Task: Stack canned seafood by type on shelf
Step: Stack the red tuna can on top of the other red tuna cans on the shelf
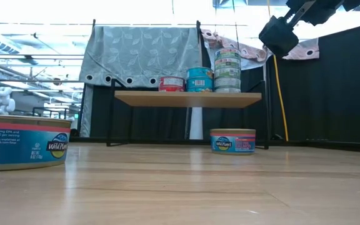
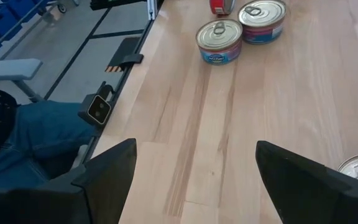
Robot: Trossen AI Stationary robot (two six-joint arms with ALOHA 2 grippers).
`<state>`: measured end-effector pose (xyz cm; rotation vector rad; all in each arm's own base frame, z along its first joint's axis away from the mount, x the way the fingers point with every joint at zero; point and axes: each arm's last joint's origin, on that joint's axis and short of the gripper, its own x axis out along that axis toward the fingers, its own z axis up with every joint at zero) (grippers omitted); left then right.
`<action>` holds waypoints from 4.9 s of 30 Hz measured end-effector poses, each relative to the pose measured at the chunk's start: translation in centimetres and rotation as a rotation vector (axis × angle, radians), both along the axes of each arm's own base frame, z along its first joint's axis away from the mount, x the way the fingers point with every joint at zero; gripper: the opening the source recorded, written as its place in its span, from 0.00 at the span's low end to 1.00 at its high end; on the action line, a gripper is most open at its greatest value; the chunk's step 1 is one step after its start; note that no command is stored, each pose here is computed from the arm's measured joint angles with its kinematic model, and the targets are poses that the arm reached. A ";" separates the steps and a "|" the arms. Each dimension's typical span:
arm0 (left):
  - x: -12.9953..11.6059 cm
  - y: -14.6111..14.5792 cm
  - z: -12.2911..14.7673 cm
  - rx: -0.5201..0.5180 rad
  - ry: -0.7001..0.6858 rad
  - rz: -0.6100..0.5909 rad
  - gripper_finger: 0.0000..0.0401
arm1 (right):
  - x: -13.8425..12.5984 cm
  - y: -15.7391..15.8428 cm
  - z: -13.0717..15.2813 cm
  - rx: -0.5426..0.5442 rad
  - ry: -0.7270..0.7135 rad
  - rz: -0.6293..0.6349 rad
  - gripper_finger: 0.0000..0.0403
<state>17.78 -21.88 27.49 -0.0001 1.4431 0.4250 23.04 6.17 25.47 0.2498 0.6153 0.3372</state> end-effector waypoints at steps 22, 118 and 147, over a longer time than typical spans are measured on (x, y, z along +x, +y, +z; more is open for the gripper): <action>-2.4 -0.2 -4.5 0.016 0.034 -0.054 0.71 | 0.0 0.0 -0.1 -0.009 0.003 0.005 0.79; 15.6 14.4 14.8 -0.691 -0.755 0.078 0.34 | 8.2 8.1 1.5 -2.582 -0.656 0.136 0.63; 16.4 14.0 14.2 -0.657 -0.773 0.117 0.46 | 8.3 7.9 1.5 -2.502 -0.666 0.105 0.29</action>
